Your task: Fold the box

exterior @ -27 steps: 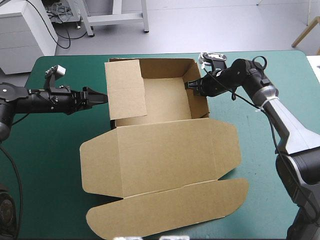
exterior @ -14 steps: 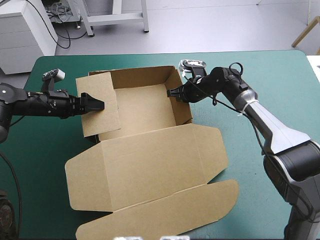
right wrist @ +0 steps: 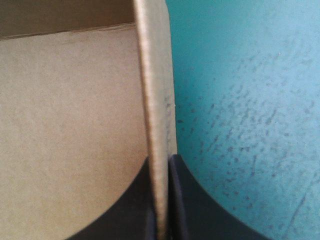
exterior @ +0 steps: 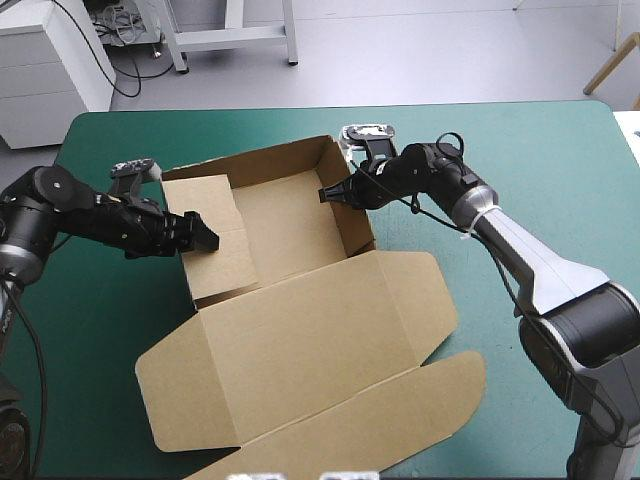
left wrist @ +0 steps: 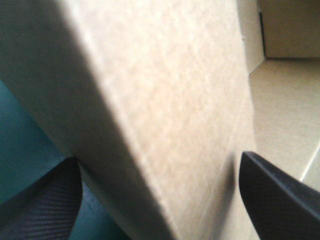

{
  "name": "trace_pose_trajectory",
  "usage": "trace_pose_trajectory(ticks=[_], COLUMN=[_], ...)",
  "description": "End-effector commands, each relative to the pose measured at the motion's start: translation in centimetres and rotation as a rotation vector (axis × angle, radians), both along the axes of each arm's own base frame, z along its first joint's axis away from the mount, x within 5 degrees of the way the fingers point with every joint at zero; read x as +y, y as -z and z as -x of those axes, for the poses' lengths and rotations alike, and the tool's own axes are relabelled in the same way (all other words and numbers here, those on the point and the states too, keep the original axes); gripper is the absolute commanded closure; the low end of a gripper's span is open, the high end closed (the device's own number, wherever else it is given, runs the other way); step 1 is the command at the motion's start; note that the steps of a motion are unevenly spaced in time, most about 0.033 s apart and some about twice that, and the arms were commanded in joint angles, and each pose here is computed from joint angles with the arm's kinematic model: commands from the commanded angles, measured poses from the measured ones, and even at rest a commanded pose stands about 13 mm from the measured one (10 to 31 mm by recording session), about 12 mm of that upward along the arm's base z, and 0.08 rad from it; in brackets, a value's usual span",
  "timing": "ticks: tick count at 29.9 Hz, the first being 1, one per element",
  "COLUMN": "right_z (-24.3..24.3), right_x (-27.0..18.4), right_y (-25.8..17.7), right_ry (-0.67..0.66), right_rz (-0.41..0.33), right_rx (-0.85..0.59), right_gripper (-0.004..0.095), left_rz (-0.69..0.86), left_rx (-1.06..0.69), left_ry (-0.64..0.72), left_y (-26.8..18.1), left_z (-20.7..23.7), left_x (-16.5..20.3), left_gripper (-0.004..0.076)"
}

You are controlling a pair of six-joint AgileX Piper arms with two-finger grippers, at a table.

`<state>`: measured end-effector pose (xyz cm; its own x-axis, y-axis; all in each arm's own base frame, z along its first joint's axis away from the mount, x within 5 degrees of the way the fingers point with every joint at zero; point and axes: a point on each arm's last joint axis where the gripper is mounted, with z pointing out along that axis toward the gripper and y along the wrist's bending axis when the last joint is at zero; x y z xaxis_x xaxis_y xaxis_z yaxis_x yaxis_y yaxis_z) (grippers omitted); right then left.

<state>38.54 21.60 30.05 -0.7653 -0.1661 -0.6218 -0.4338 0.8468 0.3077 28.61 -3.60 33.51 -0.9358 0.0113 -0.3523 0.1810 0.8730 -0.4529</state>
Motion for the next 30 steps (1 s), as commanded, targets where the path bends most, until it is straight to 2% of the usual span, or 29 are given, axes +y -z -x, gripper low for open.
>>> trace_pose_trajectory(ticks=[1, 6, 11, 14, 16, 22, 30], right_z=[1.0, 1.2, 1.3, 1.5, 1.6, 2.0, 2.7], right_x=[0.5, 0.7, 0.7, 1.0, 1.1, 0.9, -0.4], right_y=[-4.0, -4.0, -3.9, -3.8, -3.8, -3.5, -4.0], right_ry=[0.033, 0.033, 0.046, 0.045, 0.040, 0.019, 0.022], right_rz=[-0.135, -0.135, -0.142, -0.146, -0.142, -0.087, 0.041], right_rx=[-0.077, -0.068, -0.043, -0.030, -0.021, 0.004, 0.003], right_gripper=[0.0921, 0.0921, 0.0921, 0.0921, 0.0921, 0.0921, 0.0921], left_rz=[0.007, -0.034, -0.089, -0.138, -0.161, -0.143, -0.186], left_rx=[-0.040, -0.051, -0.060, -0.082, -0.114, -0.189, -0.141], left_ry=[-0.062, -0.135, -0.213, -0.261, -0.254, -0.250, -0.235], left_y=[-1.8, -1.7, -1.5, -1.5, -1.5, -1.7, -0.9], left_z=[0.6, 0.3, 0.1, -0.1, -0.2, -0.7, -2.6], left_x=[-1.4, -2.1, -2.6, -2.8, -3.2, -4.3, -4.6], left_gripper=[0.0150, 0.0223, 0.0380, 0.0547, 0.0715, 0.0734, 0.0734])
